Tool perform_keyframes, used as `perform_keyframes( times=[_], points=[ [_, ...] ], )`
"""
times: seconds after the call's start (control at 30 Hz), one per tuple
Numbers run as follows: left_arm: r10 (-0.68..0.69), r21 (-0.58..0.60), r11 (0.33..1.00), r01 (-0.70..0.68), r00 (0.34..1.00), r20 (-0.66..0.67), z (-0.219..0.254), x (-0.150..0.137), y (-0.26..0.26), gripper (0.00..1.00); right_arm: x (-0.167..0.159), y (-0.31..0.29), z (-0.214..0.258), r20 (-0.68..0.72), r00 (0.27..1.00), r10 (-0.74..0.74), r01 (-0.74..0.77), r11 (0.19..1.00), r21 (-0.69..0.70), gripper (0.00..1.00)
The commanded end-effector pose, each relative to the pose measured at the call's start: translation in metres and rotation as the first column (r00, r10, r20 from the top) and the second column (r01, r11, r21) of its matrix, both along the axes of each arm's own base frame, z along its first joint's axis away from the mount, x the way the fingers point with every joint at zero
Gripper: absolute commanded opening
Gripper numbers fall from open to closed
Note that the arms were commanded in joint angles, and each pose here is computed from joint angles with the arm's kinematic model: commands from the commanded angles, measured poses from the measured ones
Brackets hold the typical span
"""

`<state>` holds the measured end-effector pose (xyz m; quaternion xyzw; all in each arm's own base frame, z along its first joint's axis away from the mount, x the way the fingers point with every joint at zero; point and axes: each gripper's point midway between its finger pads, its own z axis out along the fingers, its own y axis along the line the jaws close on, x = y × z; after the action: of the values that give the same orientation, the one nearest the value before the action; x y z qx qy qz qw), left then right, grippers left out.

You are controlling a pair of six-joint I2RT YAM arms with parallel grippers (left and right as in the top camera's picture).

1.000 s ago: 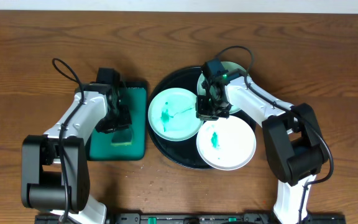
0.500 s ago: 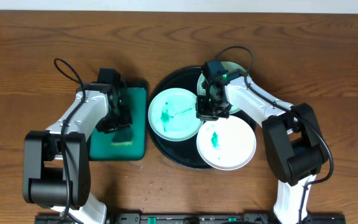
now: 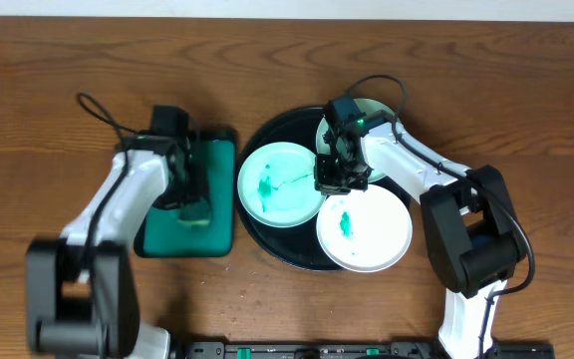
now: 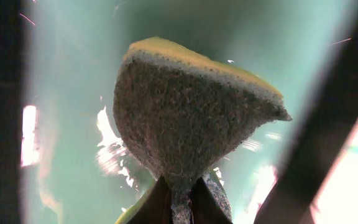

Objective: Clean dirty plates on tray and stack at the side
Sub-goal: 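Lift the sponge with the left gripper out of the tray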

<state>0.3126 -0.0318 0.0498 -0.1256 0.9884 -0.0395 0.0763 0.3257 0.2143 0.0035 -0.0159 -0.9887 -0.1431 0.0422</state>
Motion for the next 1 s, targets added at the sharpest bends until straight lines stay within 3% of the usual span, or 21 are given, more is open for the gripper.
perform_keyframes(
  times=[0.0, 0.4, 0.67, 0.97],
  points=[
    [-0.009, 0.001, 1.000, 0.009, 0.982, 0.190, 0.056, 0.007, 0.002, 0.07, -0.021, -0.010, -0.018, -0.068, 0.998, 0.011, -0.015, 0.998, -0.060, 0.01],
    [-0.149, 0.086, 0.989, 0.122, 0.793, 0.591, 0.174, 0.008, 0.002, 0.07, -0.019, -0.009, -0.018, -0.061, 0.998, 0.011, -0.015, 0.998, -0.056, 0.01],
    [-0.165, 0.111, 0.986, 0.123, 0.696, 0.699, 0.214, -0.001, 0.003, 0.07, -0.020, -0.009, -0.018, -0.064, 0.998, 0.011, -0.015, 0.998, -0.058, 0.01],
    [-0.164, 0.113, 0.986, 0.119, 0.671, 0.723, 0.223, -0.002, 0.003, 0.07, -0.021, -0.010, -0.018, -0.068, 0.998, 0.011, -0.015, 0.998, -0.060, 0.01]
  ],
)
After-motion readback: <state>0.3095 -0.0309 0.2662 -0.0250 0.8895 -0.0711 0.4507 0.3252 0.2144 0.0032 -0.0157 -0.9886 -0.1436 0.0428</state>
